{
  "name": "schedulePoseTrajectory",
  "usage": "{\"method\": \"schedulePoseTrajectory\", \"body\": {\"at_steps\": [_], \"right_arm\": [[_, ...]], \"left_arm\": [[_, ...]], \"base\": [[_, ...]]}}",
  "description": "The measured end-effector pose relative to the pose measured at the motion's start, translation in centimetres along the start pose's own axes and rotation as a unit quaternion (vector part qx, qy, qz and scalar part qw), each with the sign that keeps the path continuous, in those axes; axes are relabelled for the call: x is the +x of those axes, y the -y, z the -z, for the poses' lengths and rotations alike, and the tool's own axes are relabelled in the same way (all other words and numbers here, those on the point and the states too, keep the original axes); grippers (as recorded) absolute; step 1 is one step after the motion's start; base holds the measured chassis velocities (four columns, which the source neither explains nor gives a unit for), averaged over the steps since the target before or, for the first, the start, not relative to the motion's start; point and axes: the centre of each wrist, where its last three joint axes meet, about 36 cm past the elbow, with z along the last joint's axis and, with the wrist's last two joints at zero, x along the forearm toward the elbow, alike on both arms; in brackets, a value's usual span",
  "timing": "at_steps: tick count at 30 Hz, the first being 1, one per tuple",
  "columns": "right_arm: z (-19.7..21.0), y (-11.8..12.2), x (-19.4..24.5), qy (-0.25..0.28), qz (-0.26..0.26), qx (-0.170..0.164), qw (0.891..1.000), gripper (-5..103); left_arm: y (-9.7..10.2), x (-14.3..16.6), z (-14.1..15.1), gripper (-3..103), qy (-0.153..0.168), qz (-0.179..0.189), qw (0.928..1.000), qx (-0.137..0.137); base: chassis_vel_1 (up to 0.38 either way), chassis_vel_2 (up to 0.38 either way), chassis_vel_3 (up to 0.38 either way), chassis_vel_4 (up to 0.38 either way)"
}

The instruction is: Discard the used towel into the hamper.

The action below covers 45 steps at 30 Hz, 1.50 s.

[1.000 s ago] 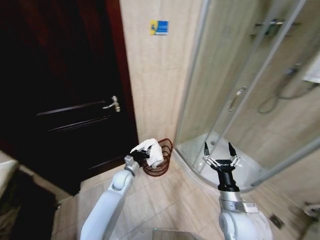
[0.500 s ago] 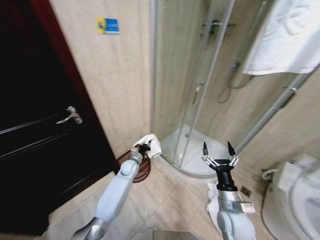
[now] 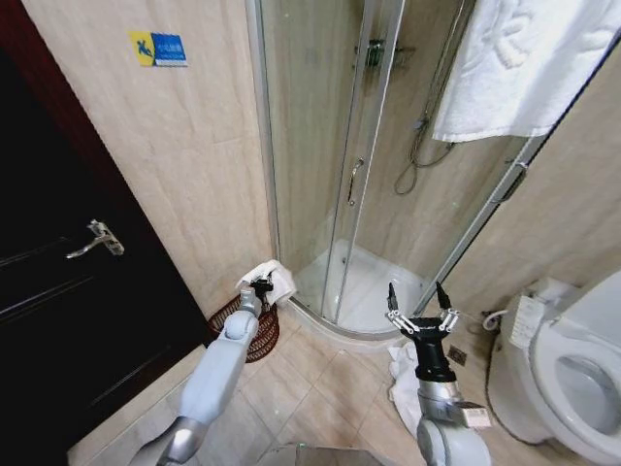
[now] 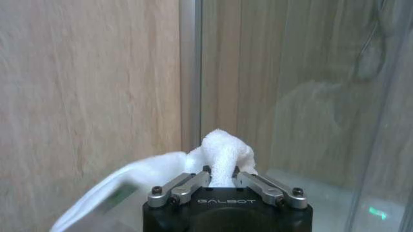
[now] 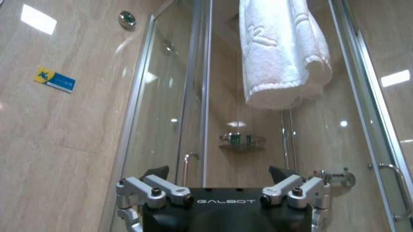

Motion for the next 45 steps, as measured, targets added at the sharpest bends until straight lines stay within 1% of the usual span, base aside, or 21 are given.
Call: {"method": "schedulePoseTrajectory", "body": {"at_steps": [1, 2, 5, 6, 8, 10, 13, 17, 19, 20, 23, 24, 27, 28, 30, 34, 37, 38, 40, 43, 45], "right_arm": [[0.0, 0.0, 0.0, 0.0, 0.0, 0.0, 1.0, 100], [0.0, 0.0, 0.1, 0.002, -0.001, 0.001, 1.0, 100], [0.3, 0.1, 0.6, 0.004, -0.003, 0.0, 1.0, 100], [0.3, 0.1, 0.6, 0.004, -0.003, 0.0, 1.0, 100], [0.5, 0.2, 0.7, 0.007, -0.006, -0.002, 1.0, 100], [0.5, 0.3, 0.7, 0.008, -0.006, -0.002, 1.0, 100], [0.7, 0.7, 0.8, 0.009, -0.009, -0.003, 1.0, 100], [0.9, 0.8, 0.9, 0.009, -0.009, -0.004, 1.0, 100], [1.0, 0.9, 1.1, 0.009, -0.009, -0.003, 1.0, 100], [1.0, 0.9, 1.1, 0.009, -0.009, -0.003, 1.0, 100], [1.1, 1.0, 1.3, 0.009, -0.01, -0.003, 1.0, 100], [1.1, 1.0, 1.3, 0.009, -0.01, -0.003, 1.0, 100], [1.2, 0.9, 1.4, 0.01, -0.013, -0.005, 1.0, 100], [1.2, 0.9, 1.4, 0.01, -0.013, -0.005, 1.0, 100], [1.1, 0.8, 1.4, 0.011, -0.013, -0.007, 1.0, 100], [1.1, 0.6, 1.4, 0.012, -0.014, -0.01, 1.0, 100], [0.9, 0.5, 1.4, 0.011, -0.014, -0.012, 1.0, 100], [0.9, 0.5, 1.4, 0.011, -0.014, -0.012, 1.0, 100], [0.7, 0.4, 1.5, 0.009, -0.014, -0.013, 1.0, 100], [0.7, 0.4, 1.5, 0.008, -0.014, -0.013, 1.0, 100], [0.6, 0.4, 1.5, 0.008, -0.014, -0.013, 1.0, 100]], "left_arm": [[0.0, 0.0, 0.0, 5, 0.0, 0.0, 1.0, 0.0], [0.0, -0.2, -0.2, 5, -0.006, 0.002, 1.0, -0.004], [-0.2, -1.3, -2.0, 5, -0.037, 0.016, 0.9989, -0.025], [-0.2, -1.3, -2.0, 5, -0.037, 0.016, 0.9989, -0.025], [-0.5, -1.8, -3.6, 5, -0.056, 0.024, 0.9974, -0.038], [-0.6, -2.0, -4.0, 5, -0.06, 0.026, 0.997, -0.04], [-1.4, -3.3, -6.4, 5, -0.079, 0.044, 0.995, -0.043], [-2.2, -4.1, -7.1, 5, -0.076, 0.056, 0.9944, -0.049], [-3.3, -4.7, -7.5, 5, -0.079, 0.072, 0.993, -0.052], [-3.3, -4.7, -7.5, 5, -0.079, 0.072, 0.993, -0.052], [-4.8, -5.2, -7.2, 5, -0.078, 0.091, 0.9912, -0.055], [-4.8, -5.2, -7.2, 5, -0.078, 0.091, 0.9912, -0.055], [-6.5, -5.0, -6.9, 5, -0.08, 0.102, 0.9895, -0.063], [-6.5, -5.0, -6.9, 5, -0.08, 0.102, 0.9895, -0.063], [-7.4, -4.3, -7.3, 5, -0.085, 0.106, 0.9884, -0.069], [-7.8, -3.1, -8.5, 5, -0.093, 0.109, 0.9872, -0.071], [-8.5, -1.8, -9.6, 5, -0.1, 0.118, 0.9856, -0.069], [-8.5, -1.8, -9.6, 5, -0.1, 0.118, 0.9856, -0.069], [-8.8, -0.6, -10.5, 5, -0.107, 0.116, 0.9847, -0.073], [-8.8, -0.4, -11.0, 5, -0.112, 0.118, 0.9837, -0.075], [-8.5, -0.2, -11.9, 5, -0.12, 0.121, 0.9821, -0.081]], "base": [[0.0, 0.0, 0.0, 0.0], [0.0, 0.0, 0.0, 0.0], [0.0, 0.0, 0.0, 0.0], [0.0, 0.0, 0.0, 0.0], [0.0, 0.0, 0.0, 0.0], [0.0, 0.0, 0.0, 0.0], [0.0, 0.0, 0.0, 0.0], [0.0, 0.0, 0.0, 0.0], [0.0, 0.0, 0.0, 0.0], [0.0, 0.0, 0.0, 0.0], [0.0, 0.0, 0.0, 0.0], [0.0, 0.0, 0.0, 0.0], [0.0, 0.0, 0.0, 0.0], [0.0, 0.0, 0.0, 0.0], [0.0, 0.0, 0.0, 0.0], [0.0, 0.0, 0.0, 0.0], [0.0, 0.0, 0.0, 0.0], [0.0, 0.0, 0.0, 0.0], [0.0, 0.0, 0.0, 0.0], [0.0, 0.0, 0.0, 0.0], [0.0, 0.0, 0.0, 0.0]]}}
